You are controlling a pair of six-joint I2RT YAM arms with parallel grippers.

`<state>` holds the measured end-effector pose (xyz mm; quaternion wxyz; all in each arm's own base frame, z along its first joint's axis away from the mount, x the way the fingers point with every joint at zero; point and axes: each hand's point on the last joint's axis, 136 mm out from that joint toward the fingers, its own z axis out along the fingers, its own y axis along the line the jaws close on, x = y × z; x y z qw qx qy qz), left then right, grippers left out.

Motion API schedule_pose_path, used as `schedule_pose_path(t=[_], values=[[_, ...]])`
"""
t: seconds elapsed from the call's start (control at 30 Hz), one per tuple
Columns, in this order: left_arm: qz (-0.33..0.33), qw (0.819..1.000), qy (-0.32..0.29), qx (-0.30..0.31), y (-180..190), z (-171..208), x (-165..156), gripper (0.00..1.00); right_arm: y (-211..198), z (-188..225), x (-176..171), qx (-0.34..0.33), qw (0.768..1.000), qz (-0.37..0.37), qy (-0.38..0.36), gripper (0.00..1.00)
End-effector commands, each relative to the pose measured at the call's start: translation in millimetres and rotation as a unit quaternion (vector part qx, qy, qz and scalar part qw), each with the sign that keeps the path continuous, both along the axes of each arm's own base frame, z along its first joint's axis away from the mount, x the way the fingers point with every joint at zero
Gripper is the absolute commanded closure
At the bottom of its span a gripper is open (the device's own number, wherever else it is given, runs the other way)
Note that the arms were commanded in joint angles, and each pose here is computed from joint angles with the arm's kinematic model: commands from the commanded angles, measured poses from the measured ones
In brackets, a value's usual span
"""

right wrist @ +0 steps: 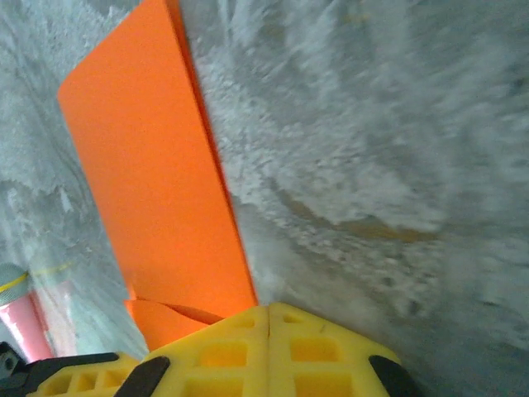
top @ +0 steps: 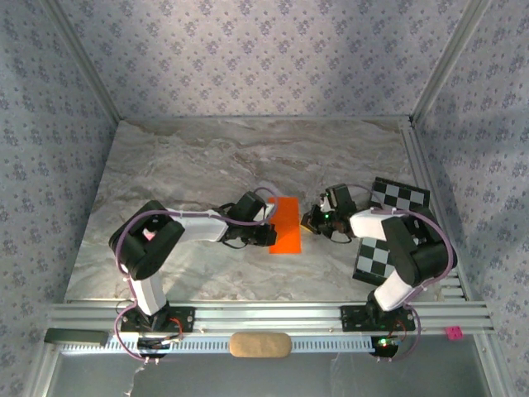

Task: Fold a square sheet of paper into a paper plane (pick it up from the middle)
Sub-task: Fold the triangle a second time at the center of the table, then turn over the paper at the center of the table.

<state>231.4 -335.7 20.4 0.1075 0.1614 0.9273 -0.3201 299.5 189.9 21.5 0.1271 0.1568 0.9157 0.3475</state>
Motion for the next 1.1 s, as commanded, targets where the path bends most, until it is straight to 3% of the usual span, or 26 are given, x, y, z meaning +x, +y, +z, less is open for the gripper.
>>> schedule_pose_path(t=[0.0,0.07,0.23,0.33,0.53,1.07], values=[[0.006,0.998,0.026,0.052,23,-17,-15,1.0,-13,6,-5,-0.031,0.999,-0.006,-0.01,1.0],[0.016,1.0,0.013,0.024,13,3,-7,1.0,-10,15,-12,-0.029,0.999,0.001,-0.022,0.99],[0.026,0.999,-0.035,-0.013,-4,54,16,0.87,-3,22,-45,-0.062,0.997,0.04,-0.012,0.94],[0.015,0.998,-0.052,-0.017,-11,68,24,0.83,2,24,-64,-0.063,0.997,0.052,-0.011,0.85],[-0.005,0.999,-0.031,0.03,-13,46,31,0.92,5,29,-88,-0.051,0.998,0.039,0.015,0.69],[-0.005,0.997,0.004,0.082,7,-3,24,0.98,26,18,-94,-0.07,0.995,0.052,0.058,0.75]])
